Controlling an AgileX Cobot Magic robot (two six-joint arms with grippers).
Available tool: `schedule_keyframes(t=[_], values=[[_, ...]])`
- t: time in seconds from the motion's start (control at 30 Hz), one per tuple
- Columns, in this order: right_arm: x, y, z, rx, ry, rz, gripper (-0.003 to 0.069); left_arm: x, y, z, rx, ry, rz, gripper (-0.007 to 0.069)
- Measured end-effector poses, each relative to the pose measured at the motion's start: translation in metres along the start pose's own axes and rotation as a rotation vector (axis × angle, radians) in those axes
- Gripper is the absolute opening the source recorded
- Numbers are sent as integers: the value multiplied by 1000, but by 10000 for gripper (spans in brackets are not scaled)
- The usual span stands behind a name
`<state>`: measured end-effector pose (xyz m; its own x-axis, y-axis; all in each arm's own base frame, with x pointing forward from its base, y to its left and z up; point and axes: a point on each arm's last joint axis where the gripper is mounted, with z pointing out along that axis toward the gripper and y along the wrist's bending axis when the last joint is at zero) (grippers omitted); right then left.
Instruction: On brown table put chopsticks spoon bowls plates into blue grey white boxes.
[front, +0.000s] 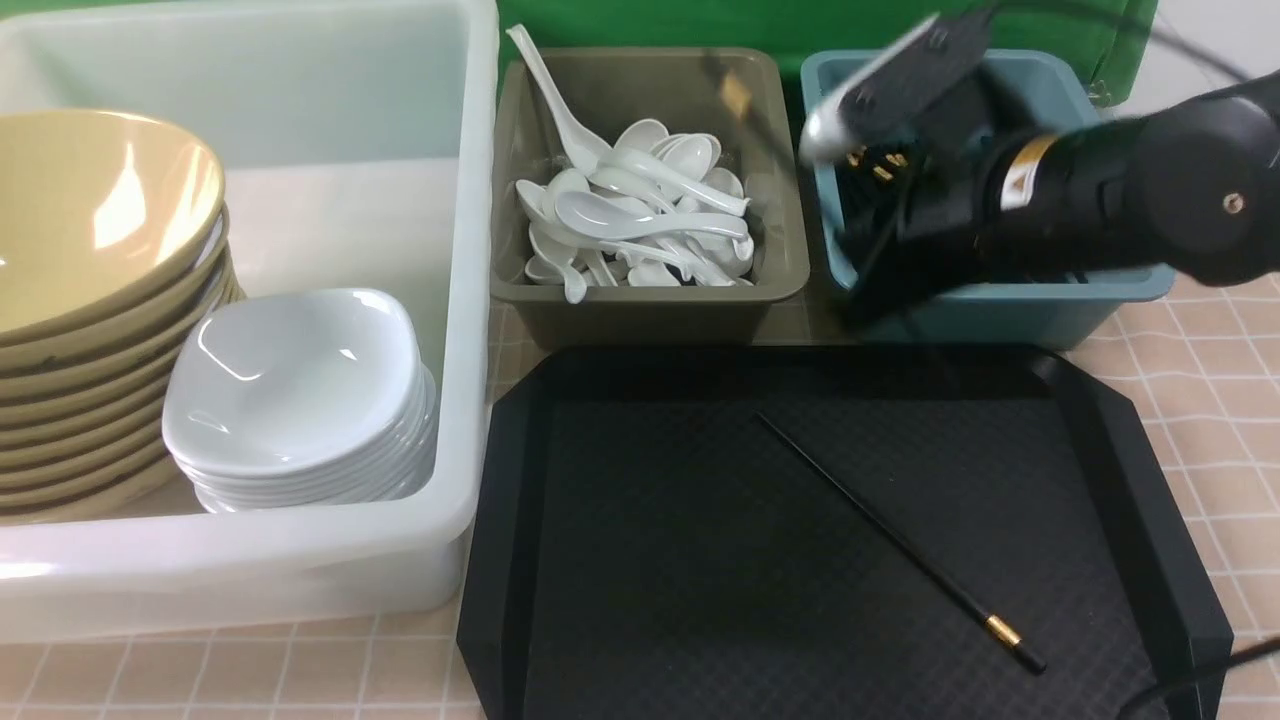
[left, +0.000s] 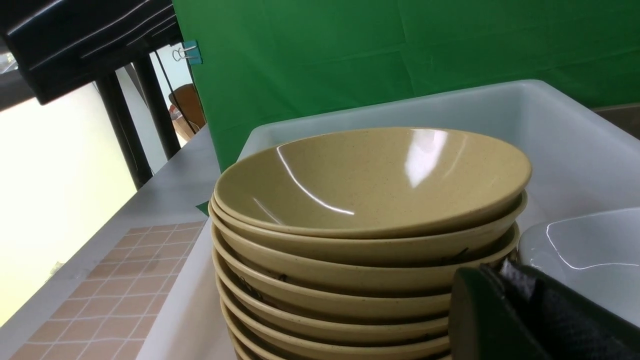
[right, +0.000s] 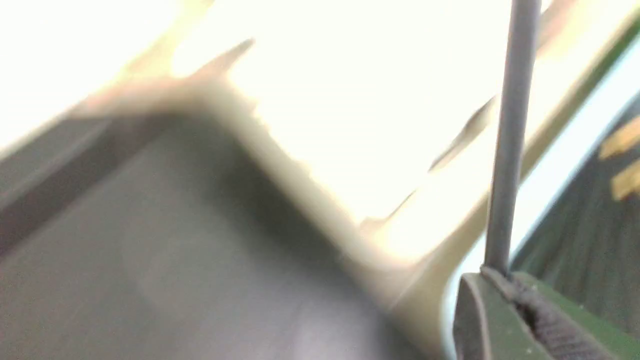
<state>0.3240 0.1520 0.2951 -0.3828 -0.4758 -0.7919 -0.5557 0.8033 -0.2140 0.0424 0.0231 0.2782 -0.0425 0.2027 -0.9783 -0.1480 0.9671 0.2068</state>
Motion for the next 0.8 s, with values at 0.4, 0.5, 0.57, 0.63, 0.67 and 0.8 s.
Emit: schedule_keyframes(t=[0.4,0.5,0.57,0.63,0.67,0.8], values=[[22,-74,72,201,-128,198,253,0,0,0,-1,-1,2,7],[29,-71,64,134,92,241,351,0,0,0,-1,-1,2,7],[32,-66,51,84,244,253,378,0,0,0,-1,-1,2,7],[36,-59,40,41,364,255,380,0,0,0,-1,-1,2,7],[35,-59,39,41,360,254,380,0,0,0,-1,-1,2,7],[63,-30,29,-73,668,252,346,0,0,0,-1,-1,2,7]])
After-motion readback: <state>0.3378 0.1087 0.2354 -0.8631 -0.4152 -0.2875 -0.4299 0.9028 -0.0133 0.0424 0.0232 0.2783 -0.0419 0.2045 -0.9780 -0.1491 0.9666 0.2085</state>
